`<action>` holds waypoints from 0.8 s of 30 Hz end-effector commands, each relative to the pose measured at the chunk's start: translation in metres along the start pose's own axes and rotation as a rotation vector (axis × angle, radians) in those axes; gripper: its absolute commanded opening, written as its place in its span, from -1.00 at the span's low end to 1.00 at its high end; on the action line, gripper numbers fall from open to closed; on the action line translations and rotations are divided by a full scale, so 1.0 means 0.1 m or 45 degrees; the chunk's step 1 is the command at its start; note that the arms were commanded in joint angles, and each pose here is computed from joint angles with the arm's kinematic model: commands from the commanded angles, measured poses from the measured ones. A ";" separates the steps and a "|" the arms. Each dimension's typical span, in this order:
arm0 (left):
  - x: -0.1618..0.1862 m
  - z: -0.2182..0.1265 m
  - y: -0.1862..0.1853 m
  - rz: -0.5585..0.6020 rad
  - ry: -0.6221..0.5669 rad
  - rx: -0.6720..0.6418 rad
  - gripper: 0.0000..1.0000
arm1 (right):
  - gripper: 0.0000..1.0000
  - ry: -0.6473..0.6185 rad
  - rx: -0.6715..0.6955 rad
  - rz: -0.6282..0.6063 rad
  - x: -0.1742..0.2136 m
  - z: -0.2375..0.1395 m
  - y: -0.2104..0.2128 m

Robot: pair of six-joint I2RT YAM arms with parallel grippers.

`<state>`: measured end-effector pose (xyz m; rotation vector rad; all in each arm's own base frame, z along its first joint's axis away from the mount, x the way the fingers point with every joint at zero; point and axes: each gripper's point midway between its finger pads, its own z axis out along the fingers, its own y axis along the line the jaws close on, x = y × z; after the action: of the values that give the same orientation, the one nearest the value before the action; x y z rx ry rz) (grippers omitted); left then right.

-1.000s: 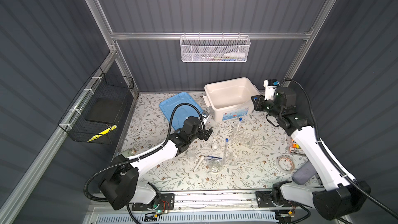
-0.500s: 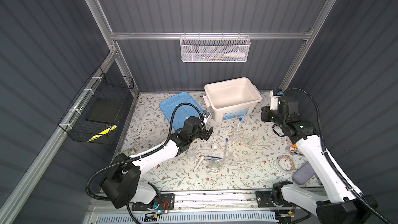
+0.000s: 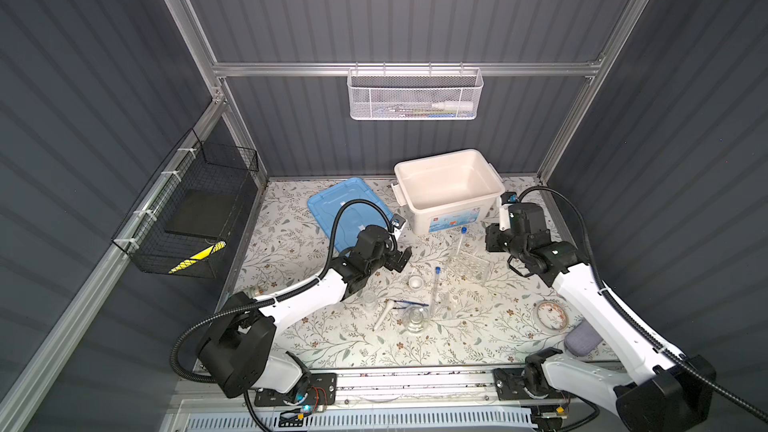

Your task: Organize the chemistry lab equipment

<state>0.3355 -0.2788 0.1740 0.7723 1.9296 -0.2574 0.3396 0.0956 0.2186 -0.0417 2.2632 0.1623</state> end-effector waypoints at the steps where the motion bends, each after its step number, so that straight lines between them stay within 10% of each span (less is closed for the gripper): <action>1: 0.08 0.02 -0.07 -0.015 0.021 0.032 0.99 | -0.59 0.006 0.005 -0.011 0.01 0.11 0.06; 24: 0.14 -0.02 -0.07 -0.019 0.030 0.032 0.99 | -0.59 0.048 0.078 -0.058 0.12 0.36 0.03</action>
<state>0.3312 -0.2755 0.1621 0.7827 1.9538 -0.2545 0.3603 0.1069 0.1891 -0.0603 2.2945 0.0995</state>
